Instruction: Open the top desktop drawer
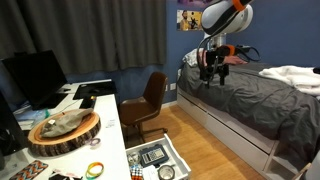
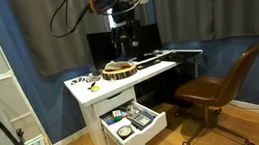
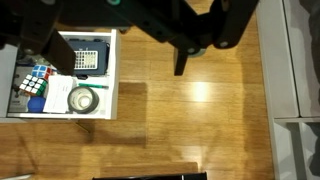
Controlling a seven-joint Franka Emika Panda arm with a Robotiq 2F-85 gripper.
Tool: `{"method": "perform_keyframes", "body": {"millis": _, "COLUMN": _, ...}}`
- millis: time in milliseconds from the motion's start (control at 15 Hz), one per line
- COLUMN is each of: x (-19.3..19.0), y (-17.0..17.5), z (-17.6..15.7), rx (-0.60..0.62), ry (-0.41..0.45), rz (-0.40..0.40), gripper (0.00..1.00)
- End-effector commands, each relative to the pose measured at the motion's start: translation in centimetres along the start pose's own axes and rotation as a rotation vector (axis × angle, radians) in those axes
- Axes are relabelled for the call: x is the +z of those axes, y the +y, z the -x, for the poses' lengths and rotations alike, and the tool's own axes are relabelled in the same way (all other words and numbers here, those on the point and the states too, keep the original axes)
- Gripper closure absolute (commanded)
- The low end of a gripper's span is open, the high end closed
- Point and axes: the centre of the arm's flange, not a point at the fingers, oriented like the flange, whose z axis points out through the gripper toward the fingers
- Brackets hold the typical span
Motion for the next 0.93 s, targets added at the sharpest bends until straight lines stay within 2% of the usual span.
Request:
{"method": "perform_keyframes", "body": {"millis": 0, "x": -1.2, "y": -5.4, "z": 1.7, "rx": 0.042, "ry": 0.051, "rz": -0.066, "gripper": 0.0}}
{"method": "perform_keyframes", "body": {"millis": 200, "x": -2.3, "y": -9.3, "z": 2.5, "rx": 0.056, "ry": 0.106, "rz": -0.121, "gripper": 0.0}}
{"method": "perform_keyframes", "body": {"millis": 400, "x": -3.4, "y": -12.6, "z": 2.9, "rx": -0.034, "ry": 0.176, "rz": -0.14, "gripper": 0.0}}
{"method": "perform_keyframes", "body": {"millis": 467, "x": -3.1, "y": -11.2, "z": 2.0, "rx": -0.007, "ry": 0.134, "rz": -0.11, "gripper": 0.0}}
{"method": "perform_keyframes", "body": {"millis": 600, "x": -3.2, "y": -11.9, "z": 2.2, "rx": -0.022, "ry": 0.141, "rz": -0.107, "gripper": 0.0}}
{"method": "perform_keyframes", "body": {"millis": 867, "x": -2.9, "y": -11.3, "z": 1.9, "rx": -0.009, "ry": 0.134, "rz": -0.109, "gripper": 0.0}}
